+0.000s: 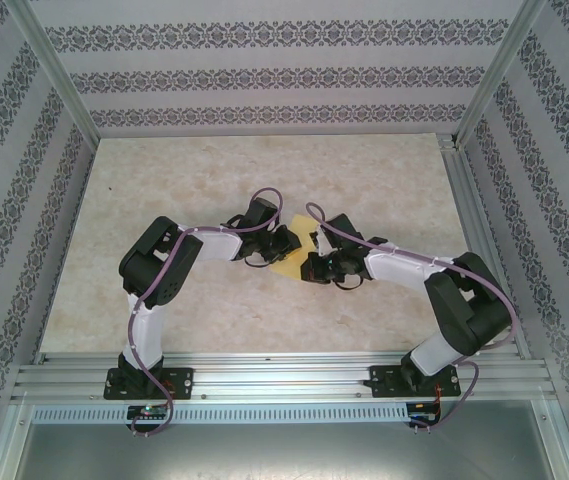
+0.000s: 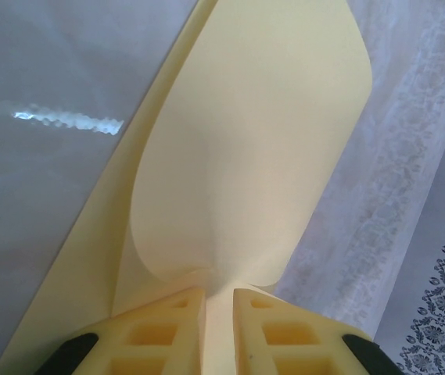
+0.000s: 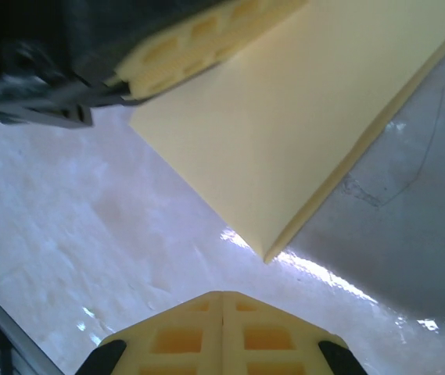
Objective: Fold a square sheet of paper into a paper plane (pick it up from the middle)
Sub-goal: Fold the triangle a second time at the center of the table.
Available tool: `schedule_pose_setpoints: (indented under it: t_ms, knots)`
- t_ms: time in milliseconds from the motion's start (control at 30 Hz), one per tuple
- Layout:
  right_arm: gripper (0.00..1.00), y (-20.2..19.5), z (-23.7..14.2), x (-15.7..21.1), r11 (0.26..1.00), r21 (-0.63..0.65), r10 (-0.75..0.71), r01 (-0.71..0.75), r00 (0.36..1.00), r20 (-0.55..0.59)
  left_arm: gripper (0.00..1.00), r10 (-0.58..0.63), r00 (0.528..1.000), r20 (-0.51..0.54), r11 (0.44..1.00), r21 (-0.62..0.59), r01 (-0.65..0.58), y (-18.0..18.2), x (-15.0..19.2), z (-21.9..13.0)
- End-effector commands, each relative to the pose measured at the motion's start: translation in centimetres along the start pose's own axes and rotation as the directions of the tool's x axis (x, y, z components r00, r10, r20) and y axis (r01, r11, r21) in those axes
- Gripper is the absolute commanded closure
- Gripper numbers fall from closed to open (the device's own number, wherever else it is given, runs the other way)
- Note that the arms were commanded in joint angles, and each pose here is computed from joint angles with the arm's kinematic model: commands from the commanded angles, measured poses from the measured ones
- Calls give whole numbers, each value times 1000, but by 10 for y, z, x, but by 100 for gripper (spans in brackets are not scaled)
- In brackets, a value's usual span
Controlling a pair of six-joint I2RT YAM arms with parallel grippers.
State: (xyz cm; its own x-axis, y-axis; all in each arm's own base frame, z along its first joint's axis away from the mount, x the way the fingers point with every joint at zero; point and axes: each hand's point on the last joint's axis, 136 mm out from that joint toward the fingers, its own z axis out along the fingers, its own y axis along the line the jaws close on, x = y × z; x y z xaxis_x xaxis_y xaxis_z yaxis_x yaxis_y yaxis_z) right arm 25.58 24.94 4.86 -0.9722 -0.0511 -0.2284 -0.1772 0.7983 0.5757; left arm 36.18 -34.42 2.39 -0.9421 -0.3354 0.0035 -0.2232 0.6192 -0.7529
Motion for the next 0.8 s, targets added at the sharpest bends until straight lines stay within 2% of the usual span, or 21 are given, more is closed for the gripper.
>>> schedule_pose_setpoints:
  t_ms: [0, 233, 333, 600, 767]
  knots:
    - [96, 17, -1, -25, 997, -73, 35, -29, 996, 83, 81, -44, 999, 10, 992, -115, 45, 42, -2, 11]
    - [97, 2, 30, -24, 996, -59, 73, -71, 997, 31, 81, -42, 999, 10, 993, -111, 43, 40, -3, 11]
    - [97, -14, 37, -20, 997, 1, 82, -82, 997, 9, 81, -44, 999, 8, 992, -114, 44, 41, -2, 12]
    - [100, -60, 39, 28, 983, 141, 136, -120, 985, -109, 81, -8, 1000, 21, 993, -119, 11, 36, -10, 9]
    - [100, -72, 40, 43, 978, 173, 146, -118, 977, -153, 80, 12, 999, 38, 995, -102, -8, 29, -23, 9]
